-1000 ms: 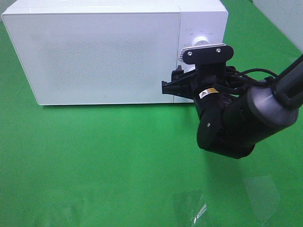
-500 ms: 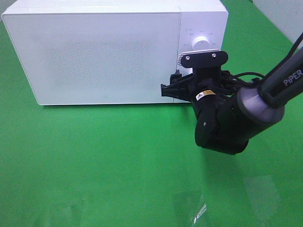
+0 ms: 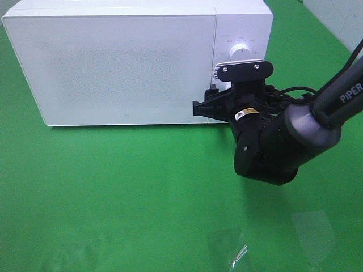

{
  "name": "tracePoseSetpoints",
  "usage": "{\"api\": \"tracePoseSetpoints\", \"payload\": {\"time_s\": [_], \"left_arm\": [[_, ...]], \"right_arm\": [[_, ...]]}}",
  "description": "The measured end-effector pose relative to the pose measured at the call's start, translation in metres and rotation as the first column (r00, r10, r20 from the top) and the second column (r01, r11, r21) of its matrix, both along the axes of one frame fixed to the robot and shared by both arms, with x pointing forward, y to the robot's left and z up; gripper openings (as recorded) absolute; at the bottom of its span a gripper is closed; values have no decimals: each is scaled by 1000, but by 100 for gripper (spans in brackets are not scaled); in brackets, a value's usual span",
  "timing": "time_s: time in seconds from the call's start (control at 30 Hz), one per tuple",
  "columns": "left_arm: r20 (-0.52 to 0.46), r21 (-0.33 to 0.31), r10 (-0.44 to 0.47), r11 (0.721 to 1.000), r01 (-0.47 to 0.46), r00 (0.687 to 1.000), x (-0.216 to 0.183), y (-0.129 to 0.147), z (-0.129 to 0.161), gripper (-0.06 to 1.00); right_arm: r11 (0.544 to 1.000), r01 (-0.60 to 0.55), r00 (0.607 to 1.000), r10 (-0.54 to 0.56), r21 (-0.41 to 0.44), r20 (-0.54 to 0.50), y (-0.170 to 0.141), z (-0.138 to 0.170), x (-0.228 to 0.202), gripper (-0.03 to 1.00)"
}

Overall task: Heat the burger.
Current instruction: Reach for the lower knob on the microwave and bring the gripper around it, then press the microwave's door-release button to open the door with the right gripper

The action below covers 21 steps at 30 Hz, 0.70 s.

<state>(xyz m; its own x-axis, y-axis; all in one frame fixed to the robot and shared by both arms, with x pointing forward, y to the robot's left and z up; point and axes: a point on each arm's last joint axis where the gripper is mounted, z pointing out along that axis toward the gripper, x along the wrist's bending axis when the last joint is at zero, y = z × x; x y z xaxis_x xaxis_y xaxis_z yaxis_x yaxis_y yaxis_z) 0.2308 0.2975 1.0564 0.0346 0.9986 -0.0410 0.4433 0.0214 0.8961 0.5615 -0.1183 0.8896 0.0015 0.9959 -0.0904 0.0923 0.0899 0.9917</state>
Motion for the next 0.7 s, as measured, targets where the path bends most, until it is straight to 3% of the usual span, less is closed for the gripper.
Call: {"api": "tracePoseSetpoints", "payload": {"time_s": [0.17, 0.33, 0.37, 0.43, 0.7], "left_arm": [[0, 0, 0, 1000, 0, 1000, 0, 0, 0, 99], [0, 0, 0, 1000, 0, 1000, 0, 0, 0, 99], [0, 0, 0, 1000, 0, 1000, 0, 0, 0, 99], [0, 0, 0, 1000, 0, 1000, 0, 0, 0, 99], [0, 0, 0, 1000, 0, 1000, 0, 0, 0, 99]], "right_arm": [[1000, 0, 1000, 0, 2, 0, 0, 1, 0, 72], [1000, 0, 1000, 0, 2, 0, 0, 1, 0, 57], [1000, 8, 1000, -8, 5, -2, -1, 1, 0, 47], [1000, 14, 1000, -14, 6, -3, -1, 1, 0, 42], [1000, 15, 1000, -15, 19, -7, -2, 1, 0, 42]]}}
